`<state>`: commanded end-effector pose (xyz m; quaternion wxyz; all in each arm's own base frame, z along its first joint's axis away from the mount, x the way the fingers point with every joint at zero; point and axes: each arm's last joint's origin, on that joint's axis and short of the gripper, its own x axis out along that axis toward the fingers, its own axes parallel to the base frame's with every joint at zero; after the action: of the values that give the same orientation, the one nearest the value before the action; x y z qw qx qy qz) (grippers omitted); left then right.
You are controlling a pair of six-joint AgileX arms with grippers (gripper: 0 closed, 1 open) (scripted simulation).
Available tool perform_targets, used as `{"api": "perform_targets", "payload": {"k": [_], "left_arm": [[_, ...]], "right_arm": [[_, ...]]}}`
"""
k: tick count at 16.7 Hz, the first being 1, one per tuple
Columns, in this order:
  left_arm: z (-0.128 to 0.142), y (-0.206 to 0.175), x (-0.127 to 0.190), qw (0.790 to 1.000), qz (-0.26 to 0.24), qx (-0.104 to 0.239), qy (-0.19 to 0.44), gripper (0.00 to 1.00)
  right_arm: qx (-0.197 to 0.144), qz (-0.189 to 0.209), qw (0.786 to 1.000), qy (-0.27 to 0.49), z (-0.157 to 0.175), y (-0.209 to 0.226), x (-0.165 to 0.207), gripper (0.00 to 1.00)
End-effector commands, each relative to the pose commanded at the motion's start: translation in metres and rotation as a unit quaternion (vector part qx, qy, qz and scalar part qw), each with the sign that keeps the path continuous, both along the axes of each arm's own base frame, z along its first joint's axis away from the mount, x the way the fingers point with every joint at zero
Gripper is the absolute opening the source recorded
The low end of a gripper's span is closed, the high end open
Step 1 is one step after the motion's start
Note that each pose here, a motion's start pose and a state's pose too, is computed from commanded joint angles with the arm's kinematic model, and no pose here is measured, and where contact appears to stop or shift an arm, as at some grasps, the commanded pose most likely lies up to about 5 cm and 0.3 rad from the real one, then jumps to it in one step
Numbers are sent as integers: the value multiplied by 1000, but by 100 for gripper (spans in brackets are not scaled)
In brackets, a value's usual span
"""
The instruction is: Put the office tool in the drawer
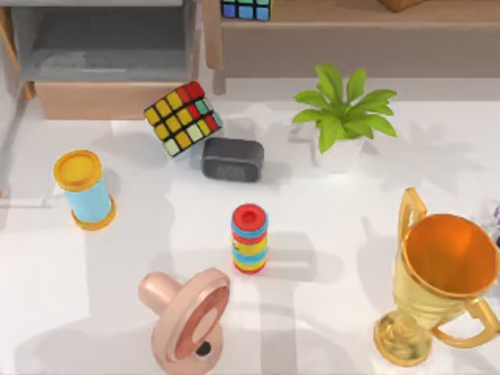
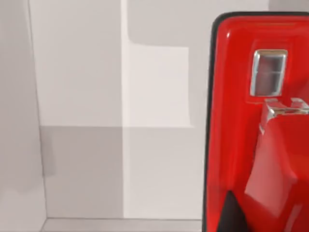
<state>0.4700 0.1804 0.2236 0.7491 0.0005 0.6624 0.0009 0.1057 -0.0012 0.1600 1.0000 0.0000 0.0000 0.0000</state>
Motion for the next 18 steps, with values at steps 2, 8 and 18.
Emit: {"api": "perform_targets", "payload": {"k": [2,8,18], "left_arm": [[20,7,-8,1000,8,0,-30,0],[-6,-3,-1,1000,-7,-16,18,0],[-59,-8,10,996,-10,-1,93,0]], "right_arm": [[0,0,1000,0,0,0,0,100],[0,0,1000,0,0,0,0,100],[0,0,1000,0,0,0,0,100]]}}
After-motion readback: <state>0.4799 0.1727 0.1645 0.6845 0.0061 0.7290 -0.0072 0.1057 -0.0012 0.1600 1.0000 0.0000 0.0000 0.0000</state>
